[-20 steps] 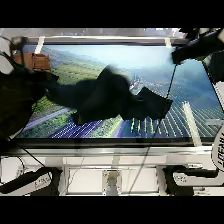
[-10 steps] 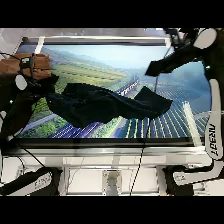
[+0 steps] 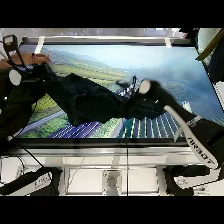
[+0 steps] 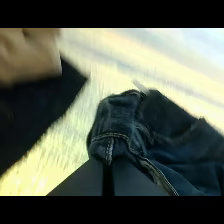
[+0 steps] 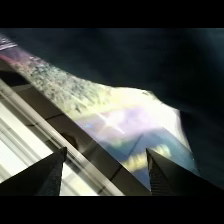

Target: Fold the clothes and pants, and hang the long-sleeved shirts on hangers.

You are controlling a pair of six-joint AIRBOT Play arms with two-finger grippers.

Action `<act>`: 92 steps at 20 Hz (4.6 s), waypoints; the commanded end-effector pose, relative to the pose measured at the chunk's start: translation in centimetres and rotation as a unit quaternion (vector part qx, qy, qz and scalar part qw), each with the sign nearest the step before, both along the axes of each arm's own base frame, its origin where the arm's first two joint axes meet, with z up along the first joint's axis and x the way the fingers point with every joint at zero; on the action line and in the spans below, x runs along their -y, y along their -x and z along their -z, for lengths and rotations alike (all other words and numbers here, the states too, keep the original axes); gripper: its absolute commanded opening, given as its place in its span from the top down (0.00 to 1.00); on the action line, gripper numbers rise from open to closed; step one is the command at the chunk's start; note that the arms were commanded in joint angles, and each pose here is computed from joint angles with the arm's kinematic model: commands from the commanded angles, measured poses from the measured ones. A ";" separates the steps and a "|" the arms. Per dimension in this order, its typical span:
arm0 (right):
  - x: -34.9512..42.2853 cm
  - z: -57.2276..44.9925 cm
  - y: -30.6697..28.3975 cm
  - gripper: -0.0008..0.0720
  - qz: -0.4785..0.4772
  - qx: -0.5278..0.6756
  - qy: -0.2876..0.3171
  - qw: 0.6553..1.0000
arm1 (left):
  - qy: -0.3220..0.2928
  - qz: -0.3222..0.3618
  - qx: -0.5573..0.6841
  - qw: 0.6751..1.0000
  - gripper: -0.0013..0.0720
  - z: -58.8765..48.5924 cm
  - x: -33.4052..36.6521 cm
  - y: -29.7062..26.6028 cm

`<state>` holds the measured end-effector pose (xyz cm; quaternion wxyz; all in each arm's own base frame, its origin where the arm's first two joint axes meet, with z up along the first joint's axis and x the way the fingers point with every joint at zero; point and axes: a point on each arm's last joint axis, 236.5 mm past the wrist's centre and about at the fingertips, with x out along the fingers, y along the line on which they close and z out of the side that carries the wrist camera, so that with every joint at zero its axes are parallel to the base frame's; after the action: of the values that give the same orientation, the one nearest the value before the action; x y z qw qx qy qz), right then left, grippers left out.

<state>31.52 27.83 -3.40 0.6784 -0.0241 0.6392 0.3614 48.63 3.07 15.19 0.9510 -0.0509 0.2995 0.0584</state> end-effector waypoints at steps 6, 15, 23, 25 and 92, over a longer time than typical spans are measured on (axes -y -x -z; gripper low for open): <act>-2.7 6.2 -1.2 0.43 0.028 0.064 0.017 0.997 | -0.004 -0.003 0.086 0.996 0.96 -4.6 -0.7 -1.9; -4.3 7.2 -5.6 0.43 0.087 0.123 -0.018 0.988 | -0.003 -0.003 0.086 0.996 0.96 -4.6 -0.6 -1.9; -0.8 1.9 -7.1 0.96 0.050 0.125 0.014 0.991 | -0.007 -0.014 0.094 0.995 0.96 -6.0 -1.7 -0.8; 4.8 -4.0 -7.3 0.96 0.029 0.139 0.070 0.987 | -0.009 -0.027 0.107 0.994 0.96 -8.1 -2.8 0.8; 44.4 -14.9 4.8 0.96 0.493 0.141 0.151 0.845 | -0.081 -0.108 -0.281 0.950 0.96 11.5 -6.9 21.9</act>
<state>29.32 -15.52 15.64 0.8731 0.1368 0.4572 -0.0996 29.68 10.10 8.20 0.8545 0.0170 0.4829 0.1904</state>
